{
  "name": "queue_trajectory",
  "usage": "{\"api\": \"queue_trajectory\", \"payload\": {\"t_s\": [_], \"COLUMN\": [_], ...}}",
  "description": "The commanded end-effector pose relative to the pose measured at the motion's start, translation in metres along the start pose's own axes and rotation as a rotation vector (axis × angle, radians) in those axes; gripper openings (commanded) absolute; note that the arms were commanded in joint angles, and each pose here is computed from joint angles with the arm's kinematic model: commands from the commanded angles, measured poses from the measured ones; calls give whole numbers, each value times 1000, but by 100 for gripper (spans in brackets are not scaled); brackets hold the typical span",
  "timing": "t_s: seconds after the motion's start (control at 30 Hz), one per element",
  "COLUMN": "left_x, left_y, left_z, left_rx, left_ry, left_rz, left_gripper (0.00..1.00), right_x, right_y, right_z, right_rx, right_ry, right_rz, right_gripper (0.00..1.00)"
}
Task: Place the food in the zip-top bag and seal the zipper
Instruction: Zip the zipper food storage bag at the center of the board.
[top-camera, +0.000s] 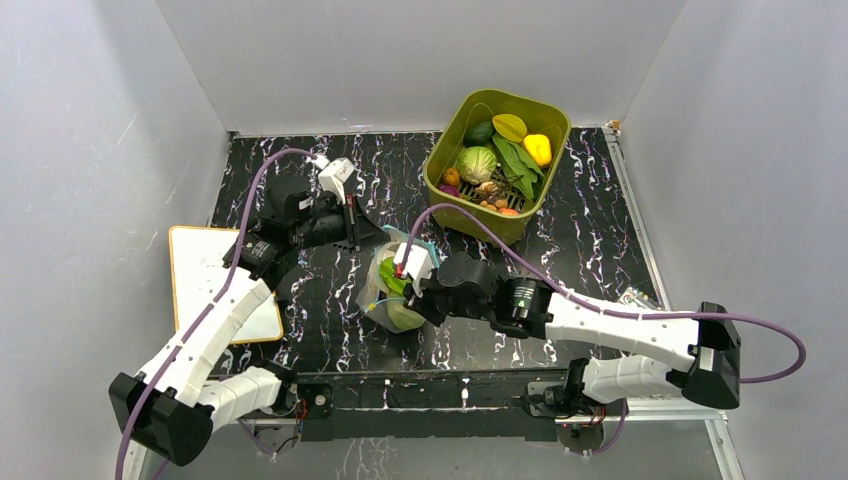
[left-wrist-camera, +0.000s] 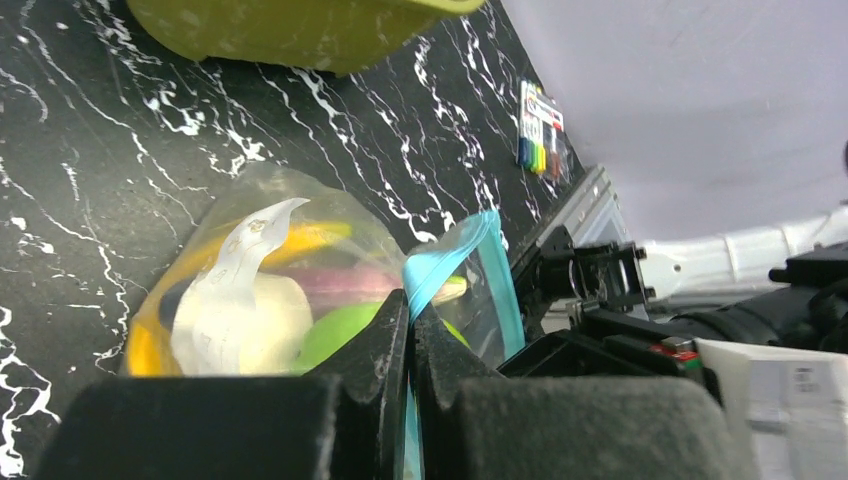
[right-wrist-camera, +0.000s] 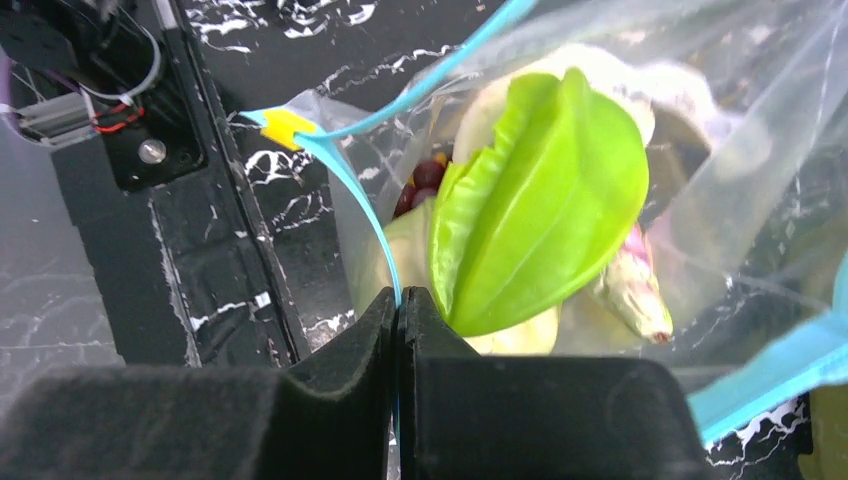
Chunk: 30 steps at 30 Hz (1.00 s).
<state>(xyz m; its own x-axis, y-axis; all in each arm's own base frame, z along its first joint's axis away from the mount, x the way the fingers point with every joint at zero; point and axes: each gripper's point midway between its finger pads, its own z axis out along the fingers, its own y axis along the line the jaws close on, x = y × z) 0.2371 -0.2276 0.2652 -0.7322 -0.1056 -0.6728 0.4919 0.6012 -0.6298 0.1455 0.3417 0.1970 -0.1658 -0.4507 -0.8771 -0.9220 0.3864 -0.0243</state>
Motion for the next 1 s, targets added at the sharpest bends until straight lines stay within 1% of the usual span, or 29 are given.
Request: {"api": "queue_trajectory", "payload": {"t_s": [0.0, 0.17, 0.3, 0.43, 0.53, 0.63, 0.7, 0.77, 0.83, 0.97], "left_x": [3, 11, 15, 18, 16, 9, 3, -3, -8, -12], "left_y": [-31, -36, -36, -39, -40, -39, -38, -39, -40, -40], "left_z": [-7, -2, 0, 1, 0, -5, -10, -17, -25, -47], "left_rx": [164, 229, 251, 279, 279, 251, 220, 200, 187, 149], "left_ry": [47, 88, 112, 126, 118, 83, 43, 3, -42, -152], "left_rz": [74, 53, 41, 32, 50, 116, 168, 240, 344, 531], "left_gripper": [2, 4, 7, 18, 33, 42, 51, 54, 56, 56], "right_x": [-54, -66, -64, -64, -66, -66, -66, -65, -65, -70], "right_y": [-1, 0, -4, -10, -13, -14, -15, -17, -18, -21], "right_z": [-10, -9, -8, -9, -12, -14, -14, -14, -15, -18], "right_rx": [6, 1, 21, 59, 82, 95, 103, 118, 125, 140], "right_ry": [-125, -144, -136, -150, -183, -210, -215, -211, -209, -226], "right_rz": [-57, -76, -82, -51, 0, 52, 76, 95, 110, 138], "right_gripper": [0, 0, 0, 0, 0, 0, 0, 0, 0, 0]}}
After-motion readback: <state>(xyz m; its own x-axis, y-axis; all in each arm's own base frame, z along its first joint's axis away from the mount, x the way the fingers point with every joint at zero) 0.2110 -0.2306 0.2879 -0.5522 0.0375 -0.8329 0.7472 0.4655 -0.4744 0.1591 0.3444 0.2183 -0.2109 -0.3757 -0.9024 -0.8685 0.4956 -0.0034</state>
